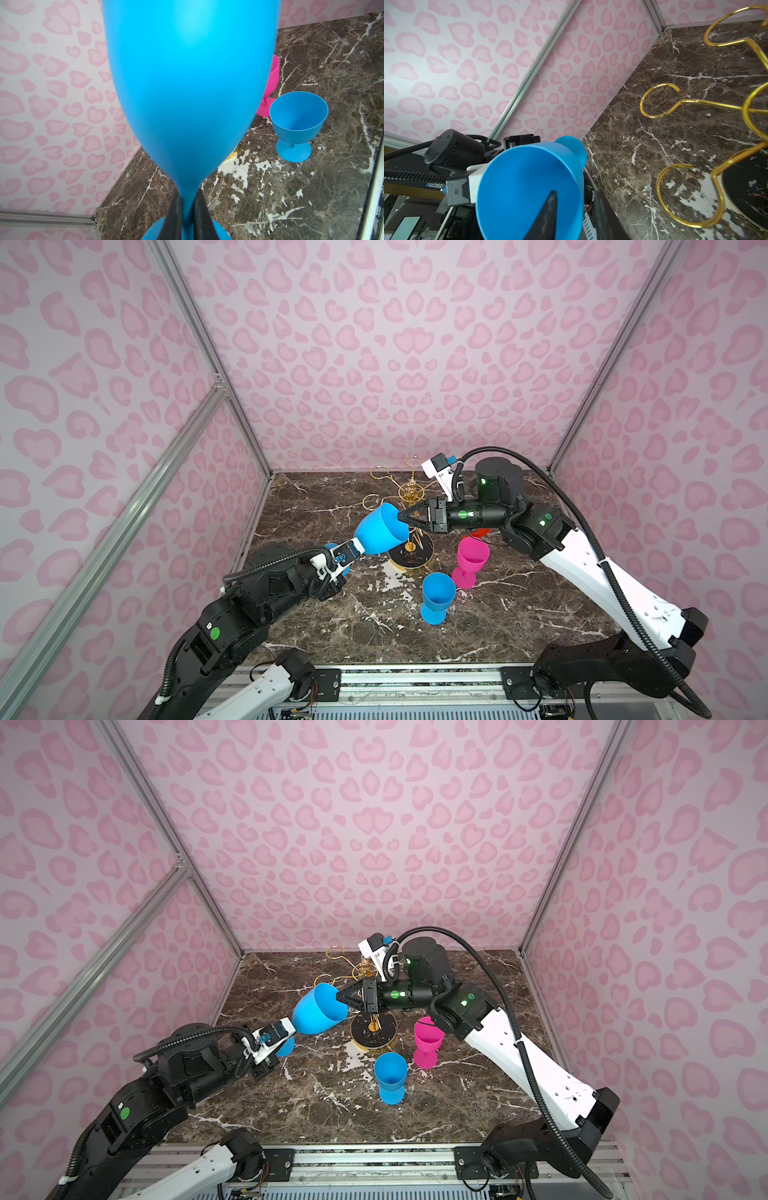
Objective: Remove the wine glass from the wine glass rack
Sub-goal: 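Open the left gripper off the stem and draw it back while right holds rim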
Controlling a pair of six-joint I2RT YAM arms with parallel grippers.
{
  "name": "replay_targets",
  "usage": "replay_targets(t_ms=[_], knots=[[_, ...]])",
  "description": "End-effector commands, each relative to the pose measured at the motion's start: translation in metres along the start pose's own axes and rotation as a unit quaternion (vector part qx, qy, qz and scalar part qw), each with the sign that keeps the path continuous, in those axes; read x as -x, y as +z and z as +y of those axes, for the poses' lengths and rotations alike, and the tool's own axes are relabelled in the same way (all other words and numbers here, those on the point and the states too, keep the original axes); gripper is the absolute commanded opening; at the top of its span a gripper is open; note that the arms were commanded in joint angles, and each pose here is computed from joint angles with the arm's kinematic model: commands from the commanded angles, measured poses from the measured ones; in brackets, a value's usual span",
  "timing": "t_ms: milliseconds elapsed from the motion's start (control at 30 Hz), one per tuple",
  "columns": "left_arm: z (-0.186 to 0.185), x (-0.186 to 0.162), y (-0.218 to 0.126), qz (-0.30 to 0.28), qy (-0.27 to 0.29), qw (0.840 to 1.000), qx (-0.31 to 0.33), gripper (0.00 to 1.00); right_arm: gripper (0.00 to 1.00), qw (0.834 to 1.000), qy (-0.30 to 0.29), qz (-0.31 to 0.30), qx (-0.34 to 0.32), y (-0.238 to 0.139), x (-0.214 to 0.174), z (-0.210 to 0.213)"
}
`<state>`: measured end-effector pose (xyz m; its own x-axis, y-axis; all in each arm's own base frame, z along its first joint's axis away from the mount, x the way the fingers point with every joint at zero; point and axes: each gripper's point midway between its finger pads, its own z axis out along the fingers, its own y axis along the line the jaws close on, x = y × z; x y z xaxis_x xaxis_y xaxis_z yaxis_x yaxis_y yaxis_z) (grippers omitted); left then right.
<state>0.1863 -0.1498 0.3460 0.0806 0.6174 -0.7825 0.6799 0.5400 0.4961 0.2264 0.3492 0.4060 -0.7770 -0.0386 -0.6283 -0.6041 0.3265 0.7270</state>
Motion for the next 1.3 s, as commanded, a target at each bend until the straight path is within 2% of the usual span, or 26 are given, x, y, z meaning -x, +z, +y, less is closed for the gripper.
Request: replay_targets(t_ms=[0,300,467,533,600,700,733,867,900,933,1133,1267], knots=[[0.003,0.003,-0.002,-0.005,0.009,1.000,0.007,0.04,0.25,1.000,-0.001,0.007,0.002,0.004,-0.003,-0.002],[0.003,0.004,-0.003,-0.006,0.012,1.000,0.005,0.03,0.12,1.000,0.001,0.019,-0.009,0.008,-0.009,-0.008],[0.001,0.004,-0.002,-0.005,0.011,1.000,0.000,0.04,0.00,1.000,0.001,0.021,-0.016,0.010,-0.011,-0.010],[0.001,0.004,-0.002,-0.006,0.011,1.000,0.001,0.04,0.00,1.000,0.001,0.020,-0.020,0.010,-0.010,-0.010],[0.001,0.003,-0.002,-0.007,0.011,1.000,0.003,0.13,0.00,1.000,0.000,0.018,-0.025,0.010,-0.009,-0.011],[0.001,0.002,-0.004,-0.008,0.009,1.000,0.006,0.35,0.00,0.999,-0.001,0.017,-0.032,0.009,-0.009,-0.013],[0.002,0.002,-0.005,-0.008,0.009,1.000,0.008,0.46,0.00,0.999,-0.001,0.018,-0.034,0.009,-0.009,-0.014],[0.003,-0.002,-0.009,-0.009,0.005,1.000,0.020,0.63,0.00,0.999,-0.004,0.016,-0.041,0.008,-0.008,-0.015],[0.003,-0.003,-0.010,-0.009,0.004,1.000,0.021,0.93,0.00,0.999,-0.004,0.016,-0.045,0.008,-0.008,-0.016],[0.004,-0.003,-0.012,-0.012,0.000,1.000,0.024,0.98,0.00,0.999,-0.006,0.015,-0.049,0.006,-0.008,-0.017],[0.013,0.001,-0.028,-0.042,-0.029,0.997,0.058,0.98,0.00,0.994,-0.031,0.021,-0.098,-0.001,-0.011,-0.028],[0.026,0.004,-0.039,-0.065,-0.075,0.990,0.096,0.98,0.00,0.988,-0.062,0.034,-0.138,-0.006,-0.019,-0.033]])
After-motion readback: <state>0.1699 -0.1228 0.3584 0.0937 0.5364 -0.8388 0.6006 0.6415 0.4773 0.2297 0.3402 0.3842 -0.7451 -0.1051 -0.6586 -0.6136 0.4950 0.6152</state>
